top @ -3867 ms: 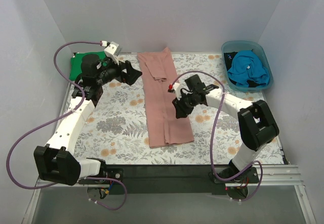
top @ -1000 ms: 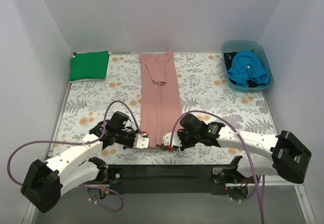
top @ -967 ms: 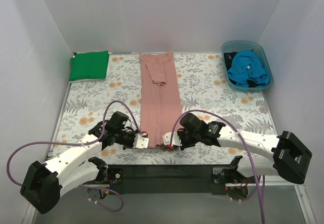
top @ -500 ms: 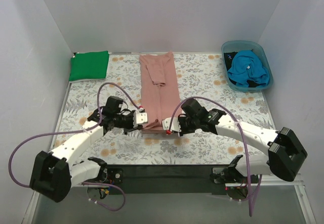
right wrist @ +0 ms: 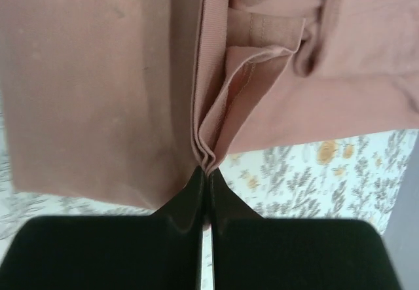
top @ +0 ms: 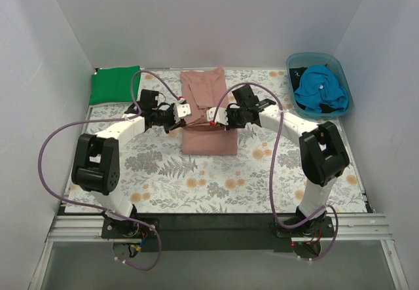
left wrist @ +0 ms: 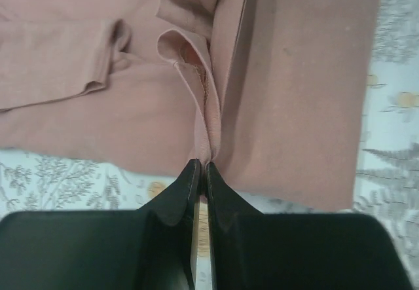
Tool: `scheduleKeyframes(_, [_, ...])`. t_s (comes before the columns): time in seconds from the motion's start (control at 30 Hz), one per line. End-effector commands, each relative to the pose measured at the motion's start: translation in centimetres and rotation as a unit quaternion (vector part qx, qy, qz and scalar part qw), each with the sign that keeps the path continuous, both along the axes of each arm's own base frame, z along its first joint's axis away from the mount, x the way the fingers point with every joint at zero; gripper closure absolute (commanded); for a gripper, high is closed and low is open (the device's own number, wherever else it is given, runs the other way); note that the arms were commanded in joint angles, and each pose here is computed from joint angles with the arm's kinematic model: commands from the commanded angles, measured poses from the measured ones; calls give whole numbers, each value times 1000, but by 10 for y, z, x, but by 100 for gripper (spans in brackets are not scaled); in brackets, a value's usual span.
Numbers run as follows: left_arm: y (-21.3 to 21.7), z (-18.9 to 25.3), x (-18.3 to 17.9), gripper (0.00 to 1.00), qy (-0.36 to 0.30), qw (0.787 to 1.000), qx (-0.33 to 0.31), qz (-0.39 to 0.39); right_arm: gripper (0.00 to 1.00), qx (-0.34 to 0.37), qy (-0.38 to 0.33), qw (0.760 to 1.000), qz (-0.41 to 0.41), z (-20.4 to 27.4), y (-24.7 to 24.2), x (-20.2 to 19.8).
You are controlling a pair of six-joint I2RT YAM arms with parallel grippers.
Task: Fold and stack the t-shirts
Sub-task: Fold the tshirt
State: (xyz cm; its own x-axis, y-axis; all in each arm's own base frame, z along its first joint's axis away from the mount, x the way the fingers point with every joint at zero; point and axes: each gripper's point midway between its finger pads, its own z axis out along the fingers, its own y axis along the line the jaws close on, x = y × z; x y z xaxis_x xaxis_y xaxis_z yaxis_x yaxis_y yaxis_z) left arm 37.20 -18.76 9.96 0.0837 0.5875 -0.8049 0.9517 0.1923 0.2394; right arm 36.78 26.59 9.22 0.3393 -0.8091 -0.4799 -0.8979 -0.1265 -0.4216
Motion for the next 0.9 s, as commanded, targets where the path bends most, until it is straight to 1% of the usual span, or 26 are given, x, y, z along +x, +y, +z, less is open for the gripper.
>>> scheduleKeyframes(0.0, [3,15,47,100,-51,999,-12,1,99,5,-38,999,20,12,5,39])
scheduleKeyframes(0.03, [8,14,60,100,-60,998,-9,12,99,6,-42,999,22,10,11,51])
scheduleKeyframes(0.07, [8,-2,68,100,-46,999,-7,19,99,6,-44,999,20,8,11,60])
scheduleKeyframes(0.1, [8,4,81,100,-57,998,-9,25,99,7,-47,999,19,7,14,68])
scheduleKeyframes(0.13, [11,-2,90,100,-53,998,-7,37,99,6,-48,999,16,1,18,79])
scheduleKeyframes(0.17, [12,-6,96,97,-53,998,-4,45,91,-1,-56,998,6,-1,17,87])
scheduleKeyframes(0.2, [13,-16,101,87,-45,998,0,51,79,1,-64,998,-1,0,19,96])
scheduleKeyframes(0.23, [13,-12,109,77,-59,996,-3,60,61,0,-64,998,-7,-4,18,102])
scheduleKeyframes(0.27, [18,-14,114,69,-62,995,4,77,20,9,-74,997,-16,4,17,110])
scheduleKeyframes(0.3, [20,-10,116,56,-69,994,3,85,10,23,-84,996,-31,13,17,118])
scheduleKeyframes(0.33, [23,-10,116,45,-80,992,2,96,9,32,-91,995,-39,23,15,121])
scheduleKeyframes(0.37, [26,-2,117,39,-86,990,-6,110,9,38,-94,994,-49,31,11,124])
scheduleKeyframes(0.4, [28,3,116,36,-92,989,-10,115,9,46,-88,993,-59,35,8,122])
scheduleKeyframes(0.43, [29,22,112,36,-107,987,-18,117,11,57,-98,992,-62,54,5,117])
scheduleKeyframes(0.47, [30,20,102,36,-97,988,-20,119,12,60,-97,991,-64,59,1,112])
scheduleKeyframes(0.5, [30,21,92,36,-86,989,-29,121,14,57,-78,993,-61,47,-4,96])
scheduleKeyframes(0.53, [30,41,80,37,-98,988,-37,116,16,74,-86,992,-62,69,-7,84])
scheduleKeyframes(0.57, [28,27,58,37,-74,991,-41,105,21,73,-52,994,-55,50,-11,61])
scheduleKeyframes(0.6, [27,29,46,37,-72,991,-47,101,23,77,-46,995,-50,50,-12,49])
scheduleKeyframes(0.63, [26,41,35,38,-79,991,-55,95,27,84,-45,994,-49,57,-14,36])
scheduleKeyframes(0.67, [26,29,19,38,-59,992,-53,95,30,84,-35,995,-42,52,-10,23])
scheduleKeyframes(0.7, [25,27,10,39,-46,992,-59,100,33,73,-10,996,-40,33,-14,5])
scheduleKeyframes(0.77, [22,23,-9,40,-32,994,-59,88,38,72,6,997,-28,26,-9,-15])
scheduleKeyframes(0.8, [20,10,-23,40,-16,995,-54,79,39,66,15,997,-26,18,-10,-21])
scheduleKeyframes(0.87, [11,4,-37,40,-13,997,-47,62,43,62,36,997,-18,5,-2,-36])
